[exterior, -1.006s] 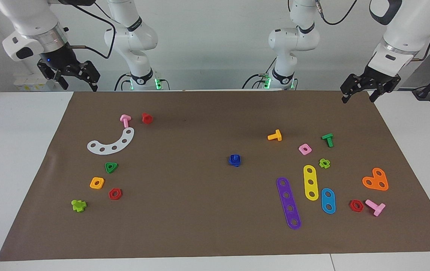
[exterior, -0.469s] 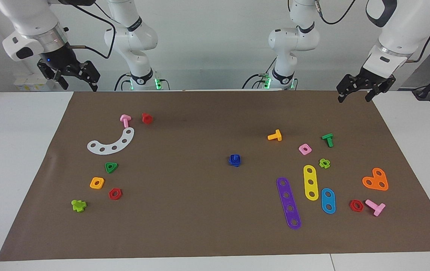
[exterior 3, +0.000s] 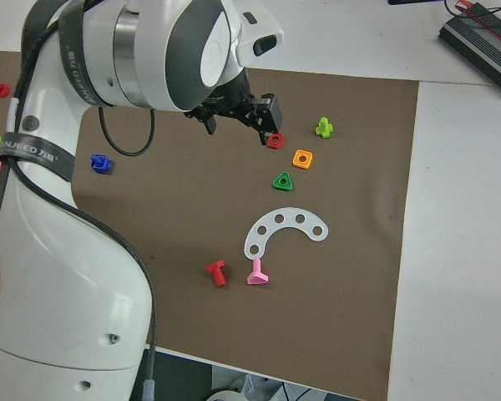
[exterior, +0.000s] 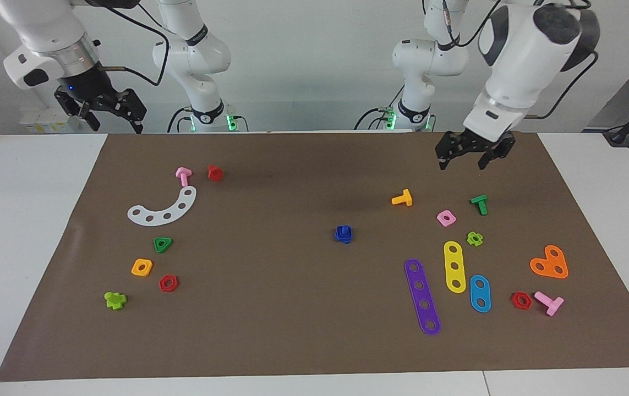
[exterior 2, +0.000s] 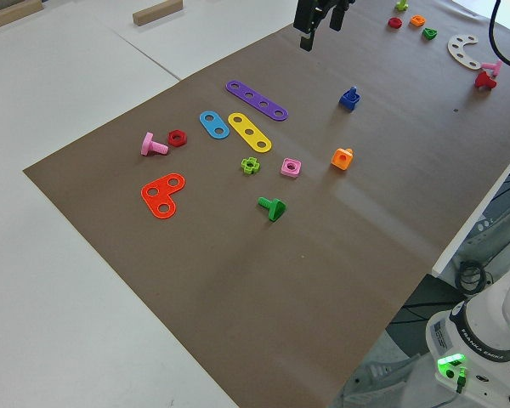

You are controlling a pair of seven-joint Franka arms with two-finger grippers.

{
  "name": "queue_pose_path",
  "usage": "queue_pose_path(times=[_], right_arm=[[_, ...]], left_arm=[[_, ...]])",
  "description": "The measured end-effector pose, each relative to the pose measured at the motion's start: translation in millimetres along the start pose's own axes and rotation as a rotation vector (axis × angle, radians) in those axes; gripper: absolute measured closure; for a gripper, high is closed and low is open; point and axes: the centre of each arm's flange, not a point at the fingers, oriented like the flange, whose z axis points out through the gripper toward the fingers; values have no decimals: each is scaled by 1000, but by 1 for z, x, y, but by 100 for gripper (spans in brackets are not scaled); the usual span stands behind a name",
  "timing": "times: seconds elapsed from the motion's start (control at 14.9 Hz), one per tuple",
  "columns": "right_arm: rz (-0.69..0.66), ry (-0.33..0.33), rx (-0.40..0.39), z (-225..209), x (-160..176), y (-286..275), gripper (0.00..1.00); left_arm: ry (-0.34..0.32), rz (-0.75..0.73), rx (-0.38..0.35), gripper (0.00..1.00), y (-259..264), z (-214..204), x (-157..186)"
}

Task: Unscrew and place screws in storage area
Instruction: 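Reach the left gripper to the blue nut at the mat centre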

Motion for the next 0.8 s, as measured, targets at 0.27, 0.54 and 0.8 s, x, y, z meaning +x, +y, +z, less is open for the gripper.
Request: queue_pose_path(times=[0.27, 0.54, 0.8], right_arm=[[0, 0, 0, 0, 0, 0, 0], [0, 0, 0, 0, 0, 0, 0], [0, 0, 0, 0, 0, 0, 0]], left_arm=[[63, -36, -43, 0, 83, 65, 27], [102, 22, -65, 0, 136, 129, 30], [85, 90, -50, 1, 183, 216, 10]])
